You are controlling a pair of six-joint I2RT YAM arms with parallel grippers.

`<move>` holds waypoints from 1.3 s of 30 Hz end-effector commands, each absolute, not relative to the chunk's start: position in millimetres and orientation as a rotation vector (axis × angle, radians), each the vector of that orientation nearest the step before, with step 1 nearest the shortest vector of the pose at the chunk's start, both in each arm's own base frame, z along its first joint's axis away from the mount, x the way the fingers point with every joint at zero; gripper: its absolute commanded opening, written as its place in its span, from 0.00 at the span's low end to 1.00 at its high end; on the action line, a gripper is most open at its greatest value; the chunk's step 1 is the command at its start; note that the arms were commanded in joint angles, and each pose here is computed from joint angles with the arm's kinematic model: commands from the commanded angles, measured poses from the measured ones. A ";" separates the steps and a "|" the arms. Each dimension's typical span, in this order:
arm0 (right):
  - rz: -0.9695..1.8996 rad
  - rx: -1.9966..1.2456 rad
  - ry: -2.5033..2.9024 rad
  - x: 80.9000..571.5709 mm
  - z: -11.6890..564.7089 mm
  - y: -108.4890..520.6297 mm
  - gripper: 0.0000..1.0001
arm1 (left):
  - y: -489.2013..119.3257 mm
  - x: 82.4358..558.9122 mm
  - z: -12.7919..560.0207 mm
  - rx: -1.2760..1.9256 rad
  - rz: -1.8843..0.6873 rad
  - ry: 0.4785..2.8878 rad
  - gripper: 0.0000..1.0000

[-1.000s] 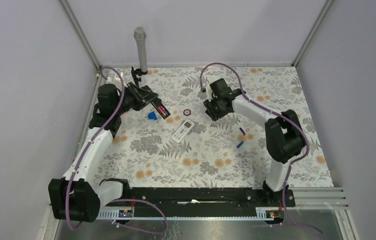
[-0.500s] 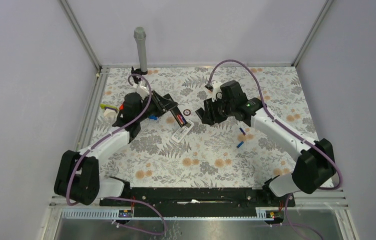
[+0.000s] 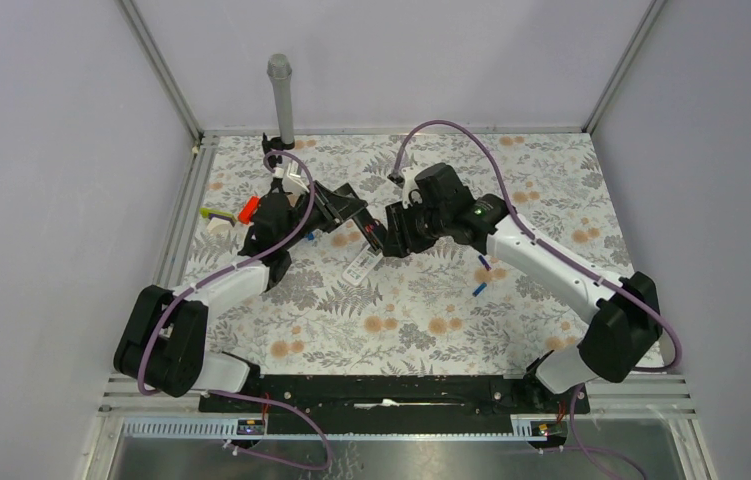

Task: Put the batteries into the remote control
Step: Load the battery cover into the remote control.

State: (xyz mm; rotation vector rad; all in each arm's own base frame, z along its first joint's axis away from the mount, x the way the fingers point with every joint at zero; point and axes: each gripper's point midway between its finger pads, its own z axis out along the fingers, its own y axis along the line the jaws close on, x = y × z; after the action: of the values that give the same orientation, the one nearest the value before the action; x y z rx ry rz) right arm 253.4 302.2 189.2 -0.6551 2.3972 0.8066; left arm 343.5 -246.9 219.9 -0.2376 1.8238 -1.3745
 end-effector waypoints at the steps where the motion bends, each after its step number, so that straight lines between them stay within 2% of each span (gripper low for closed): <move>1: 0.776 -0.637 2.379 262.0 197.6 309.1 0.39 | -249.3 345.4 242.3 -0.219 -1.407 1.725 0.00; 39: 0.732 -0.678 2.397 278.6 176.8 329.0 0.41 | -256.3 346.4 241.6 -0.283 -1.442 1.813 0.00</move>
State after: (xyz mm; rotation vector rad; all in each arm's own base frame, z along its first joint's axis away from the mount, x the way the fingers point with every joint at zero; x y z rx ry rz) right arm 269.1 320.3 165.6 -0.6795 2.4431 0.7389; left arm 341.1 -250.3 208.8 -0.3141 1.8961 -1.3891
